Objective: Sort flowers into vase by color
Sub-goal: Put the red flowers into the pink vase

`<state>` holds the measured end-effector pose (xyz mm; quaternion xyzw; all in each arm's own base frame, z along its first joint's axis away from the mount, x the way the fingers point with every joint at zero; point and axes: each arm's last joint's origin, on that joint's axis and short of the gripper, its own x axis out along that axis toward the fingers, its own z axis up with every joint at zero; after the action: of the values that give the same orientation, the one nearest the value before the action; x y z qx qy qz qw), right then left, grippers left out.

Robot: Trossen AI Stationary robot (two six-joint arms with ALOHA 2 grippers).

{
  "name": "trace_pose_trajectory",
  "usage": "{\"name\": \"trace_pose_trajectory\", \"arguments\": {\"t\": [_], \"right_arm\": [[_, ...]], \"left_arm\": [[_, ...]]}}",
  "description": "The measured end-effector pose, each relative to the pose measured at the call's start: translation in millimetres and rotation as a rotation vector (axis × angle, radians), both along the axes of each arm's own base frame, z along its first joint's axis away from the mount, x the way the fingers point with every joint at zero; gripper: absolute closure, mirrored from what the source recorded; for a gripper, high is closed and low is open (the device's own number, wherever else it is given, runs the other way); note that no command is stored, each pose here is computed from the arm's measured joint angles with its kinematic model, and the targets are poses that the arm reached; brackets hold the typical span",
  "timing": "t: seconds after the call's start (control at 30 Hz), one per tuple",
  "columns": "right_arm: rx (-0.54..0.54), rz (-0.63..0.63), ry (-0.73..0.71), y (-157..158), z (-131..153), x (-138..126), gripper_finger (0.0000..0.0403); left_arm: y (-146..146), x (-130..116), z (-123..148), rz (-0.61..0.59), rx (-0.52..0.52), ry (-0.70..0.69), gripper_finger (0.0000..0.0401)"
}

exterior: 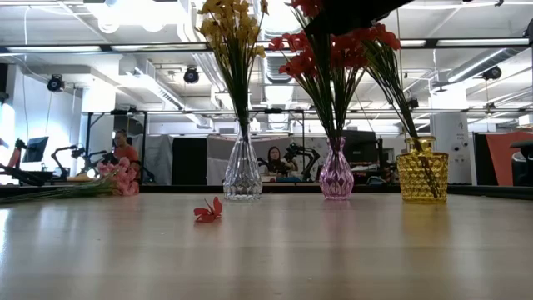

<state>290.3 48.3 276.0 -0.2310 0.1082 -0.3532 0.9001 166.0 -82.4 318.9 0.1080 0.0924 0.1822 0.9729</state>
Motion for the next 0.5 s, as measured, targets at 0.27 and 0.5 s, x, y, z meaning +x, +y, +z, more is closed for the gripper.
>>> {"name": "trace_pose_trajectory", "arguments": {"t": [0.27, 0.5], "right_arm": [[0.029, -0.024, -0.04, -0.3, 4.8, 0.0, 0.0209], [0.063, -0.037, -0.067, -0.5, 4.0, -0.3, 0.019]], "left_arm": [[-0.1, 0.0, -0.1, 0.0, 0.0, 0.001, 0.0182], [0.0, 0.0, -0.1, 0.0, 0.001, 0.001, 0.0181]]}}
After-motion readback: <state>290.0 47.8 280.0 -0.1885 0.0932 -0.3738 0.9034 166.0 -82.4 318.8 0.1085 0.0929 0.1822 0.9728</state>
